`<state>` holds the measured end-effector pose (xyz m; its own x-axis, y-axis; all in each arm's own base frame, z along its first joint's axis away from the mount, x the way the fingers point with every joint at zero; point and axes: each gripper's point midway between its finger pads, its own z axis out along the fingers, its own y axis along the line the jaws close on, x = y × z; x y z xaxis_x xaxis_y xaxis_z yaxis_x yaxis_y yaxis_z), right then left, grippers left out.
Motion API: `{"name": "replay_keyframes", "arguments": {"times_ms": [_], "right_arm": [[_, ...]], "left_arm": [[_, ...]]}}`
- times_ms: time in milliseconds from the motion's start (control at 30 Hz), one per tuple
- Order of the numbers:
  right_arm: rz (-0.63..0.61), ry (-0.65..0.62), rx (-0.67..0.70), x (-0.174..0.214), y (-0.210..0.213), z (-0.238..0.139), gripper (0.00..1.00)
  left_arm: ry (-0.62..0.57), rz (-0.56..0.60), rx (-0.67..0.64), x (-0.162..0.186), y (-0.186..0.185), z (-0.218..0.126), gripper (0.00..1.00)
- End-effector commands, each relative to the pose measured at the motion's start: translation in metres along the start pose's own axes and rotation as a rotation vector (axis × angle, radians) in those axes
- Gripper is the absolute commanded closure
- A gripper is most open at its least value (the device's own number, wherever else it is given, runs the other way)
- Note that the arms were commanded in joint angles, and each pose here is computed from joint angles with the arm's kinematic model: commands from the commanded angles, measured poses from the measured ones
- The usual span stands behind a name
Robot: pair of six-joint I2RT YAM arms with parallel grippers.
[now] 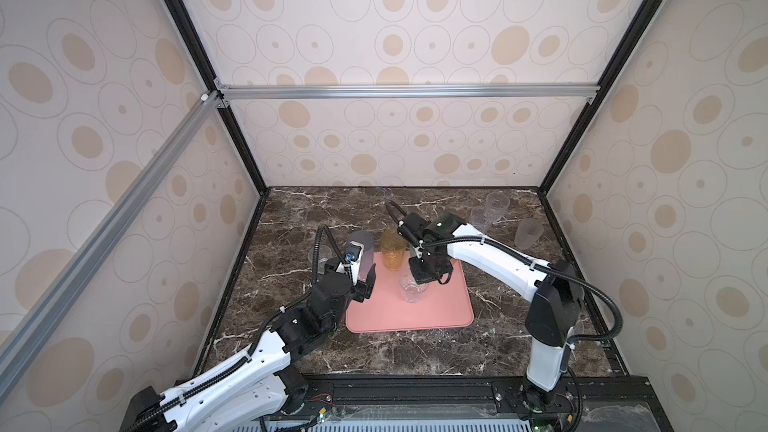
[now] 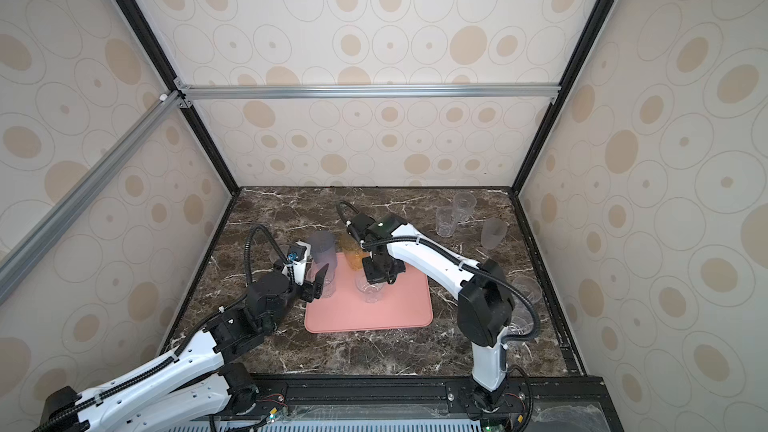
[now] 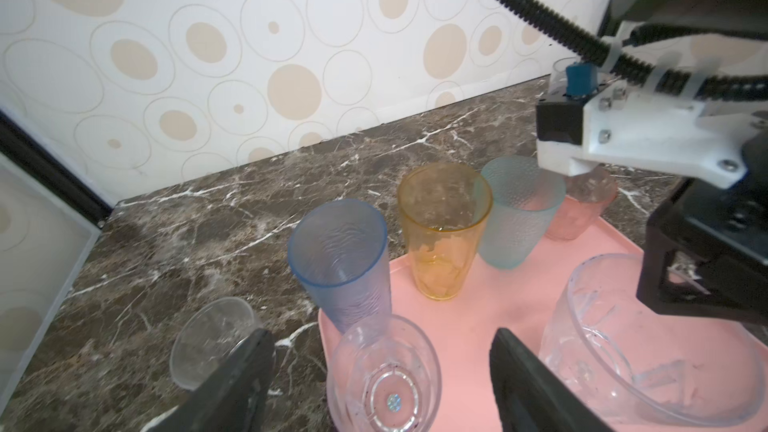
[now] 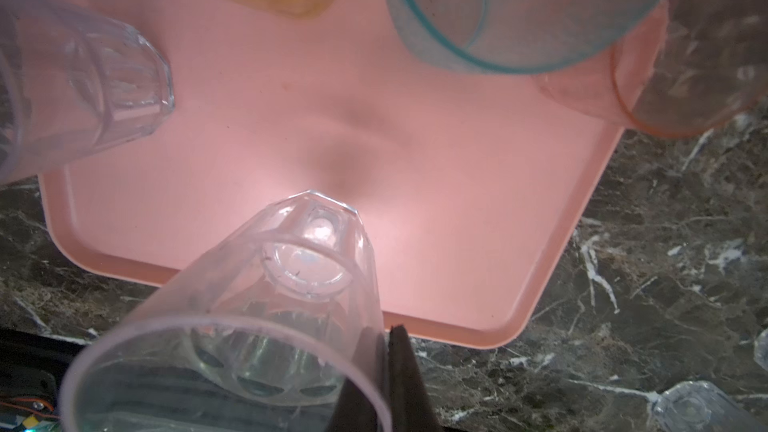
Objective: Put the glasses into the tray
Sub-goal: 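Carry the clear glass onto the tray with the right gripper while the left gripper withdraws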
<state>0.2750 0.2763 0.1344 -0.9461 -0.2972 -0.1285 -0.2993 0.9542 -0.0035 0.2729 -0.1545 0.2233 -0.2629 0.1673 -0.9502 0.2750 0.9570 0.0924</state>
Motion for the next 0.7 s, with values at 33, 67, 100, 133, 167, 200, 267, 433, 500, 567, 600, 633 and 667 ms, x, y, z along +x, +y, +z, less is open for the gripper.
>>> {"name": "replay_keyframes", "arguments": {"times_ms": [33,67,100,133,167,200,267,433,500,567,600,633,667], "right_arm": [[-0.047,0.007,0.069,-0.012,0.009,0.006,0.98],[-0.054,0.008,0.079,-0.015,0.011,0.009,0.98],[-0.053,0.009,0.083,-0.019,0.013,0.012,0.97],[-0.057,0.016,0.087,-0.02,0.015,0.016,0.98],[-0.056,0.021,0.09,-0.022,0.016,0.02,0.98],[-0.057,0.023,0.089,-0.024,0.018,0.023,0.98],[-0.056,0.023,0.085,-0.028,0.022,0.027,0.98],[-0.057,0.016,0.106,-0.039,0.024,0.036,0.98],[-0.062,0.022,0.116,-0.04,0.025,0.041,0.98],[-0.062,0.023,0.118,-0.042,0.025,0.045,0.98],[-0.059,0.023,0.119,-0.043,0.025,0.047,0.98],[-0.06,0.024,0.12,-0.044,0.026,0.048,0.98],[-0.06,0.026,0.122,-0.044,0.026,0.049,0.98]], "left_arm": [[0.056,-0.012,-0.041,0.016,0.015,-0.001,0.19],[0.057,-0.013,-0.041,0.017,0.016,-0.001,0.19],[0.055,-0.013,-0.039,0.017,0.016,-0.001,0.19],[0.054,-0.016,-0.038,0.018,0.016,-0.001,0.19],[0.055,-0.016,-0.039,0.019,0.016,0.0,0.19],[0.057,-0.016,-0.039,0.02,0.017,0.0,0.19],[0.057,-0.018,-0.037,0.021,0.017,0.001,0.19],[0.06,-0.014,-0.036,0.021,0.018,0.003,0.19],[0.06,-0.012,-0.036,0.021,0.019,0.004,0.19],[0.06,-0.013,-0.034,0.021,0.018,0.004,0.19],[0.06,-0.015,-0.033,0.021,0.019,0.004,0.19],[0.06,-0.014,-0.032,0.021,0.018,0.005,0.19],[0.063,-0.013,-0.032,0.022,0.018,0.005,0.19]]}}
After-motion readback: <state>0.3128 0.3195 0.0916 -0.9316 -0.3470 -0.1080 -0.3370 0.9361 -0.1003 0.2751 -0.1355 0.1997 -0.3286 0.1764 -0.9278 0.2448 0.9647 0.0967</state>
